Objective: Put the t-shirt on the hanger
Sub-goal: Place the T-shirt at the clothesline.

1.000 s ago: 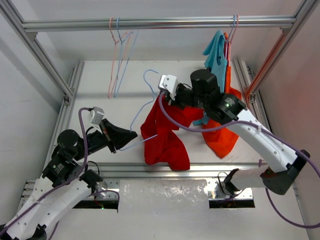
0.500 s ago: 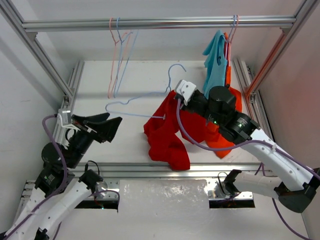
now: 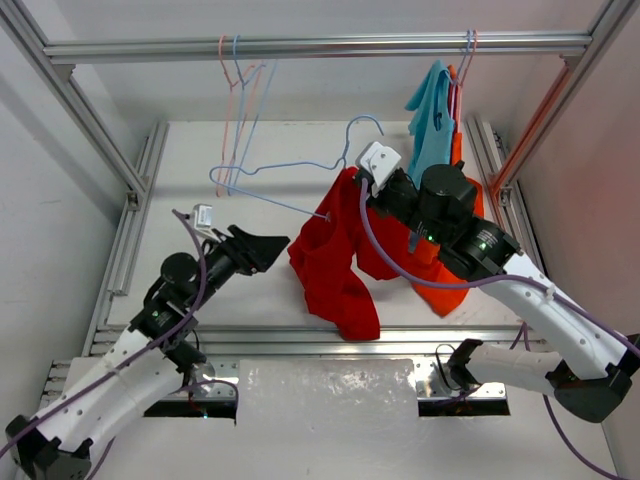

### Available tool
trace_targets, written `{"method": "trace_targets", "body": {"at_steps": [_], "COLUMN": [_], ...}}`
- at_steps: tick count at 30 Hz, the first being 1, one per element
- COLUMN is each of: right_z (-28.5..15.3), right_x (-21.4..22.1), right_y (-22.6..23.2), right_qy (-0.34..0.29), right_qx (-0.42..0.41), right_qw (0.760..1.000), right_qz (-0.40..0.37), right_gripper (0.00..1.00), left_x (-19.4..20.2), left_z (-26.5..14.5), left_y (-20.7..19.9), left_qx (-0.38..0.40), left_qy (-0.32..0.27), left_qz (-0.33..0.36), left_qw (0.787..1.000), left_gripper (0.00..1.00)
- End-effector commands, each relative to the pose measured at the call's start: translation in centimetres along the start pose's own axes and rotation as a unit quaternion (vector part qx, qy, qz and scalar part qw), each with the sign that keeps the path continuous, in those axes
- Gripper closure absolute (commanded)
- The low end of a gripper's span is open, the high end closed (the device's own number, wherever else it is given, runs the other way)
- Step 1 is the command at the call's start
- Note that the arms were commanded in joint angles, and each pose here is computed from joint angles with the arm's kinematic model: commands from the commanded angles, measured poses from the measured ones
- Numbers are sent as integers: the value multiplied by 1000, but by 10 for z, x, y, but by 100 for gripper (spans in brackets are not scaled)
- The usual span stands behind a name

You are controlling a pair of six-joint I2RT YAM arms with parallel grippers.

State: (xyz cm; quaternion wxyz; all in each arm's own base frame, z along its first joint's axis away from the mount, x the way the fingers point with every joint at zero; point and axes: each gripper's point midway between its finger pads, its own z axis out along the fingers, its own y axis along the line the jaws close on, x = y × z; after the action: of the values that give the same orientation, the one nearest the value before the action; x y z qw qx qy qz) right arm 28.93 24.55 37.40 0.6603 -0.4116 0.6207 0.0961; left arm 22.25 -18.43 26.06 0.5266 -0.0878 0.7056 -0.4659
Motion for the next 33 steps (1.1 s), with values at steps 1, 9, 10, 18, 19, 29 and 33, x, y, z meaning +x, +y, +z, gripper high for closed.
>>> {"method": "trace_targets", "body": {"at_steps": [1,9,10,18,19,29,33], "right_z": [-7,-4,-4,0,0,-17,-41], "right_x": [-44,-55,-56,-60,-60,-21,-16], "right_y": [-12,-6,-4,20,20,-1,4], "right_qy": [-67,-83,-86,-106,-108,-55,-59], "right_qx": [10,-8,-15,-68,-68,4,-7], "right_qw": [997,995,995,987,986,998,998], "right_qz": [29,54,58,99,104,42,18], "right_gripper": [100,100,100,100,100,100,100], "left_x": [-17,20,23,28,27,-31,-92], "left_z": [12,32,32,46,47,20,-12], "left_y": [-34,-13,-12,-13,-12,37,24], "left_qx": [66,48,53,65,60,-167,-232], "left_qy": [-20,32,38,37,35,-38,-101], "left_qz": [-5,1,0,6,7,49,104], "left_qw": [998,998,998,997,998,984,962], "left_gripper": [13,34,34,79,88,100,100]}}
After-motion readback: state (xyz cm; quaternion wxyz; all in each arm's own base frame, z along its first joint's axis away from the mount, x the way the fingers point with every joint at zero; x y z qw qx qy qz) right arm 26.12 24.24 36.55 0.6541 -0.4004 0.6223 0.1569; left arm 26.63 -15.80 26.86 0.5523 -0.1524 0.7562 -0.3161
